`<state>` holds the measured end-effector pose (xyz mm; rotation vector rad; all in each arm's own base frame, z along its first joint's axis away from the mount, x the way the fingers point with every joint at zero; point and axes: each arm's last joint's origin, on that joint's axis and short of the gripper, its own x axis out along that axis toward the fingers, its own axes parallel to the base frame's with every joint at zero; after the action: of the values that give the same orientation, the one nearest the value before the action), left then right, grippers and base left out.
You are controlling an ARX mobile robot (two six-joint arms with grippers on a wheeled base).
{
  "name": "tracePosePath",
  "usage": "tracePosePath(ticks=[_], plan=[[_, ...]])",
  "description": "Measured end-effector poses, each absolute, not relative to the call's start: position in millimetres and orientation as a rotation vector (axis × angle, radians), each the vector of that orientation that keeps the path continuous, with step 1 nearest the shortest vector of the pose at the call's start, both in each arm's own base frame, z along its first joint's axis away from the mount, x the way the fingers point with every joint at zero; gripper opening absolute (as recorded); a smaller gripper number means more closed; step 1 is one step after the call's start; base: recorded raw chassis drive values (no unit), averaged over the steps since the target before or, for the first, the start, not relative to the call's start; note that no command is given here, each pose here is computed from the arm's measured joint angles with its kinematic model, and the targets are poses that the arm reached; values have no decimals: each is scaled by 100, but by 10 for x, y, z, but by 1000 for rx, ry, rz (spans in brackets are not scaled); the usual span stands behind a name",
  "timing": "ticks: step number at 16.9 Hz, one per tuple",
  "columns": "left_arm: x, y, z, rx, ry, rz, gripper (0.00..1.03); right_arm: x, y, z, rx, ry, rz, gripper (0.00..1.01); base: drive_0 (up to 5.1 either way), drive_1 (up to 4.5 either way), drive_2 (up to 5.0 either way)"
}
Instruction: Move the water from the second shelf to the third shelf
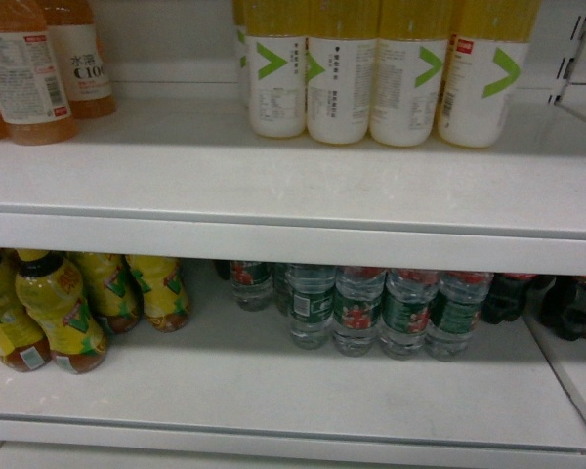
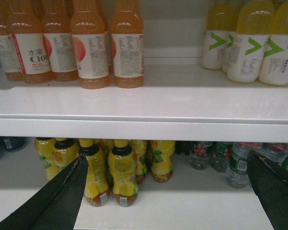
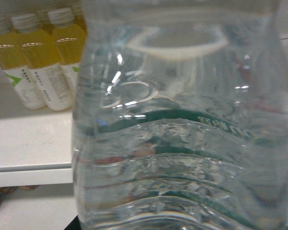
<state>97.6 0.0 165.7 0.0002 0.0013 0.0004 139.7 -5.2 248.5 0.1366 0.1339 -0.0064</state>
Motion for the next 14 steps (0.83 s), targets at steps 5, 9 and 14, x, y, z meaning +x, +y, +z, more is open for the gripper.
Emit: tracePosePath(ticks=[5,9,14], plan=[[976,0,1657,0,2,0,98,1397,-50,2486,136,133,-3,43,-454,218,218],[976,0,1659,0,-1,0,98,1396,-51,2485,137,134,-3,43,-444,228,228],[976,0,1656,0,2,0,98,1397,-50,2484,137,135,-3,43,-455,223,223]])
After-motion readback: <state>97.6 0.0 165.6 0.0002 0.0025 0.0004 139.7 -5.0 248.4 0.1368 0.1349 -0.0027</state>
